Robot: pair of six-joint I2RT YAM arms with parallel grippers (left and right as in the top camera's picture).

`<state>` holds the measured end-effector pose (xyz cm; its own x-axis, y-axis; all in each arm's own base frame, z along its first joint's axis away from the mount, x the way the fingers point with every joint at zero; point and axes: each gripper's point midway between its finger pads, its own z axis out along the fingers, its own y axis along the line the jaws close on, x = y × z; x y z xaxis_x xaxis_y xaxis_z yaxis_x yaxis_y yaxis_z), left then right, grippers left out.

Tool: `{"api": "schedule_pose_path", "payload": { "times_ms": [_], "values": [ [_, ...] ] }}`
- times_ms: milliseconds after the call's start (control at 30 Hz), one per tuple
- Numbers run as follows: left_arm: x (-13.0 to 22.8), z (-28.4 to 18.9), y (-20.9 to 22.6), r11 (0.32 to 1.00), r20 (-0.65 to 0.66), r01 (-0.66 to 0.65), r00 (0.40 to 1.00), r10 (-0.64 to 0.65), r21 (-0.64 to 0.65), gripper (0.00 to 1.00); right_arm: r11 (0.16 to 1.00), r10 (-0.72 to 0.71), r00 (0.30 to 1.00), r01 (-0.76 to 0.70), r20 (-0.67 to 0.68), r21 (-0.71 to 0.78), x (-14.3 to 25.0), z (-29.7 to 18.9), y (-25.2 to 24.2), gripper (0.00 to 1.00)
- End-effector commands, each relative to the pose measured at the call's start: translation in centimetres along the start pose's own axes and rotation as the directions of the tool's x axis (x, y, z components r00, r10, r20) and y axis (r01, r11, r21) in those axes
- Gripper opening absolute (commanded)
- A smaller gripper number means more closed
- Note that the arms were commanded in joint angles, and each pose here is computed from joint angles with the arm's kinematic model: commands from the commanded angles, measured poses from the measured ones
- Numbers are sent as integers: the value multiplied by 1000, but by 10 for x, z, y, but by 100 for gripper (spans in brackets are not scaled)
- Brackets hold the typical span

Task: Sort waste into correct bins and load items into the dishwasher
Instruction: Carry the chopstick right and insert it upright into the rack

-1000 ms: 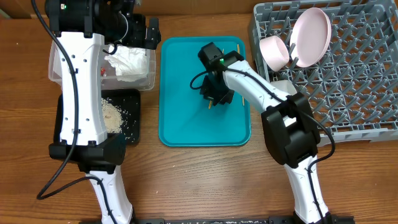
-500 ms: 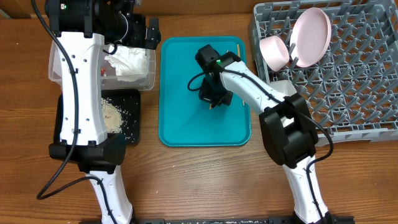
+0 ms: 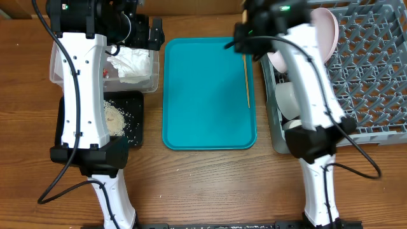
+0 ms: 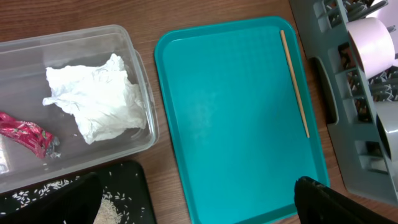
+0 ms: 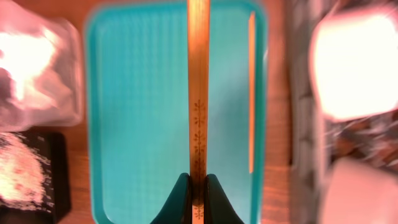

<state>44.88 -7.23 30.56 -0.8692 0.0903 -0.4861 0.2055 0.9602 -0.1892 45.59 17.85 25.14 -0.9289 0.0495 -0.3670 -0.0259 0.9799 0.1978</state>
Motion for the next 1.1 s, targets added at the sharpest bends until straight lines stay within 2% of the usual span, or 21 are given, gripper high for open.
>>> {"api": "schedule_pose_path", "payload": {
  "times_ms": [0,233,367,533,667,800,933,1067],
  "values": [
    [-4,-11,-6,1000,33,-10,999,10,-1,100,999,-43,984,47,175,-16,-16,-75,-12,4],
    [-4,-11,-6,1000,33,-10,999,10,-1,100,994,-109,940,111,322,11,-6,-164,-45,4],
    [-4,-11,-6,1000,33,-10,999,10,-1,100,991,-111,948,84,300,102,11,-176,-75,4],
    [-4,-11,-6,1000,33,-10,999,10,-1,100,976,-50,991,22,125,219,38,-136,-122,4],
    [-4,-11,-6,1000,33,-10,999,10,-1,100,947,-47,996,68,-74,315,67,-94,-159,4],
    [-4,-11,-6,1000,33,-10,999,10,-1,100,923,-82,964,169,-254,346,96,-55,-191,4],
    [-4,-11,-6,1000,33,-10,999,10,-1,100,915,-117,934,234,-338,329,113,-16,-215,4],
    [-4,-11,-6,1000,33,-10,999,10,-1,100,914,-86,929,217,-360,342,126,8,-239,4]
  ]
}}
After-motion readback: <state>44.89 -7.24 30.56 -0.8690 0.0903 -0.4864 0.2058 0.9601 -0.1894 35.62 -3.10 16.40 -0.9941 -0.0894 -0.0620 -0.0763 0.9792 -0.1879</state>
